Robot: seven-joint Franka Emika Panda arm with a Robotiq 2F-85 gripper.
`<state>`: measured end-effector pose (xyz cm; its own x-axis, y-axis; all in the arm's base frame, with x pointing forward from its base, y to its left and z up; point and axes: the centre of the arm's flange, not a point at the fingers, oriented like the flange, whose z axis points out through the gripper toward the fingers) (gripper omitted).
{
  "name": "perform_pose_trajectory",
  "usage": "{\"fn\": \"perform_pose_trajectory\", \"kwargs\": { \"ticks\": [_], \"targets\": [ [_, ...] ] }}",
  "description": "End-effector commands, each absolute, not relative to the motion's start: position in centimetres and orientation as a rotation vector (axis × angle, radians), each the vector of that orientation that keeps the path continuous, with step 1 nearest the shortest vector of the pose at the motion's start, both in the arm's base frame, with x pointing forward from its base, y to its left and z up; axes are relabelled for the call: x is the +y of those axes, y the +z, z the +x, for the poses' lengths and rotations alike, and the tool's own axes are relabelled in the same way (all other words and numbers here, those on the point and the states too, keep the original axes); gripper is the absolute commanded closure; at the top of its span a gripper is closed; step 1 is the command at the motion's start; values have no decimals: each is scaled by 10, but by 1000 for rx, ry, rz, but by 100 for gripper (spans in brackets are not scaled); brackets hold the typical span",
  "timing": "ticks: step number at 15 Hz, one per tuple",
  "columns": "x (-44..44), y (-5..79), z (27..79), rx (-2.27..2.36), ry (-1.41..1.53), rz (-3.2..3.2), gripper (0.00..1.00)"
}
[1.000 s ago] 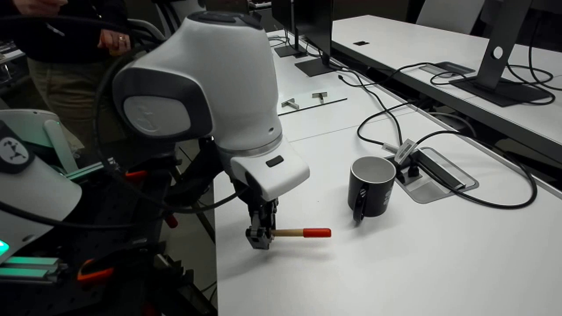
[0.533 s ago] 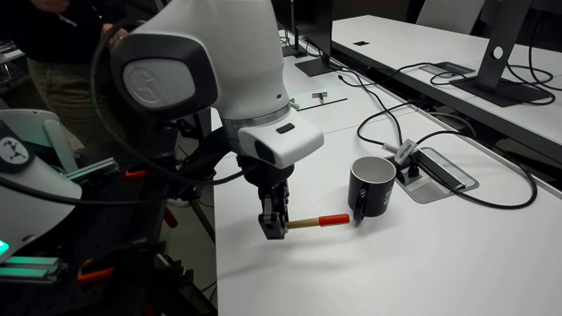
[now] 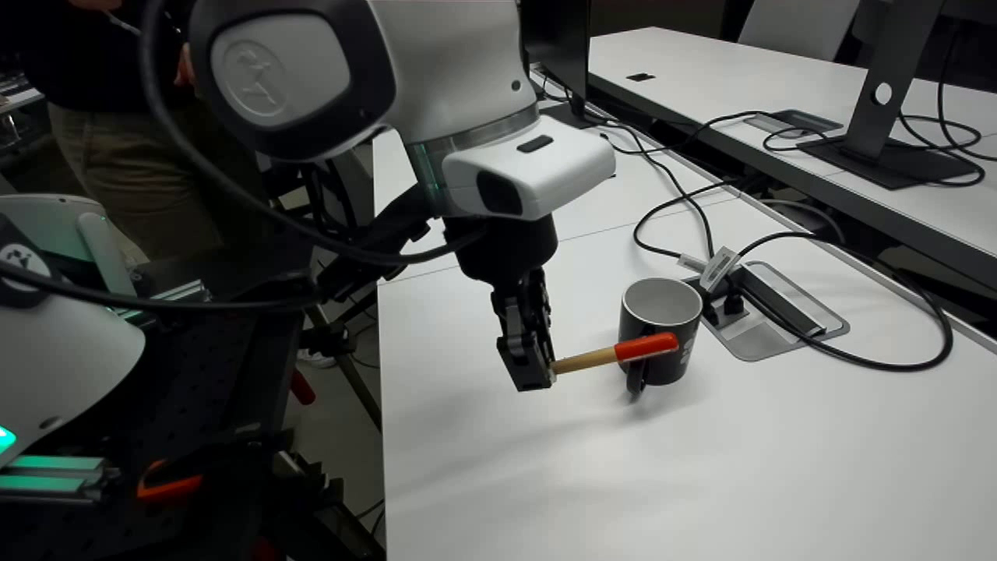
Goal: Put the marker in the mug
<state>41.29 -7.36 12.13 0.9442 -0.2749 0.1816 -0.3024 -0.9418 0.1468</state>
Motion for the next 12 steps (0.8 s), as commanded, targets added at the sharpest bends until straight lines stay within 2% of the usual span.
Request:
{"fn": "perform_pose_trajectory", "kwargs": {
  "ticks": [1,6,7,12],
  "targets": [
    [-74,125,415,-440,249,2925,70],
    [-74,129,416,-441,261,2925,70],
    [-74,125,416,-433,284,2953,92],
    [-59,133,438,-361,409,3003,92]
  ]
}}
